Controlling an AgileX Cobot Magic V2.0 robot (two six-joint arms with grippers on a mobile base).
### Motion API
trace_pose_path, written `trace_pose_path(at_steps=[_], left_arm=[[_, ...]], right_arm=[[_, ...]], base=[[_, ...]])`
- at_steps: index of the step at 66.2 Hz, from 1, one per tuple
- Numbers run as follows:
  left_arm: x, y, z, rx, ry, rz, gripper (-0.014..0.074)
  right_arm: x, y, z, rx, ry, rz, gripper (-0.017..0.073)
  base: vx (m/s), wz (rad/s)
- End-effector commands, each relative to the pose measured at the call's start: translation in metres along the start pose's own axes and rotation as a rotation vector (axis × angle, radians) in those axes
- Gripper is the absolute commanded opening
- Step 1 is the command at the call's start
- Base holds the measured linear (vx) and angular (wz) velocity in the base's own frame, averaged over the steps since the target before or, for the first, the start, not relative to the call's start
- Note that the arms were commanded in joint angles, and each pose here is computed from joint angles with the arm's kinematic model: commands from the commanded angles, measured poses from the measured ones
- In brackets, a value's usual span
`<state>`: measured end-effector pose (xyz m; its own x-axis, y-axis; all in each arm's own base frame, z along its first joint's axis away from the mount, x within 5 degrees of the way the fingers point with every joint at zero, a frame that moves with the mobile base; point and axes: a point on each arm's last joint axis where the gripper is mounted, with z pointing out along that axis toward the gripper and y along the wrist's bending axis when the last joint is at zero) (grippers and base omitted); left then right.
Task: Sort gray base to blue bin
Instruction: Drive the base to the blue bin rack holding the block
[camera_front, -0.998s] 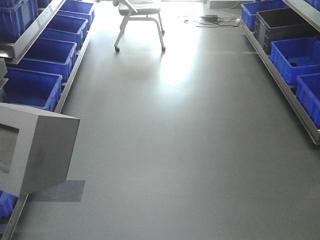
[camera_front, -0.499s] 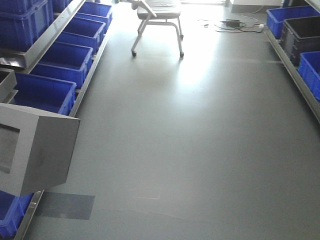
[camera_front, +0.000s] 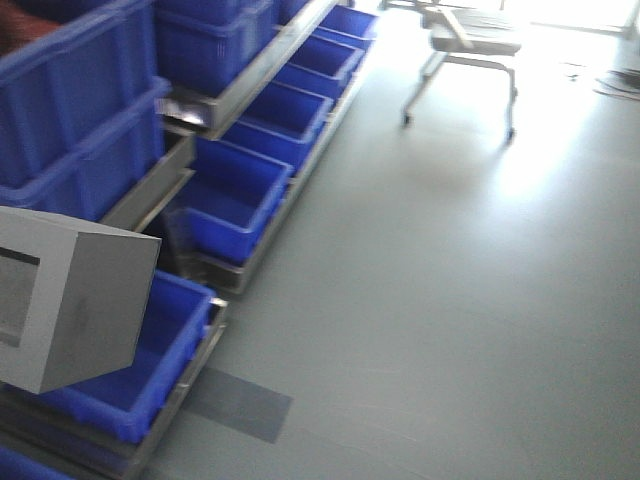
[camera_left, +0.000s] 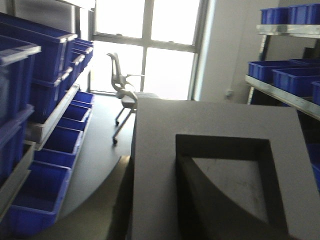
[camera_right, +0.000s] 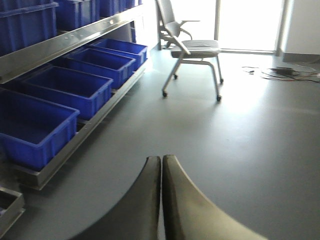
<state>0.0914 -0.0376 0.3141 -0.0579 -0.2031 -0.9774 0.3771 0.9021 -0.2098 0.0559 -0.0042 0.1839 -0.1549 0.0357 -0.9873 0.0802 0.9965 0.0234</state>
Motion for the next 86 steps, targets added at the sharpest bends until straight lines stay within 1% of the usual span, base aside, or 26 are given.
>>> trace_pose_path(at_steps=[1,35,86], left_arm=[[-0.0195,-0.0020,-0.0008,0.006,-0.132,-0.023,0.0002],[-0.0195,-0.0020,-0.0008,0.006,-0.132,-0.023,0.0002],[-0.0195,-0.0020,-0.0008,0.006,-0.132,-0.023,0.0002]], right_arm=[[-0.0051,-0.0002,0.0013,0.003,-0.052,-0.016,-0.0005],[-0.0051,-0.0002,0.0013,0.003,-0.052,-0.016,-0.0005],[-0.0051,-0.0002,0.0013,0.003,-0.052,-0.016,-0.0005]], base=[[0.14,0.76],[0.14,0.73],[0.13,0.60]])
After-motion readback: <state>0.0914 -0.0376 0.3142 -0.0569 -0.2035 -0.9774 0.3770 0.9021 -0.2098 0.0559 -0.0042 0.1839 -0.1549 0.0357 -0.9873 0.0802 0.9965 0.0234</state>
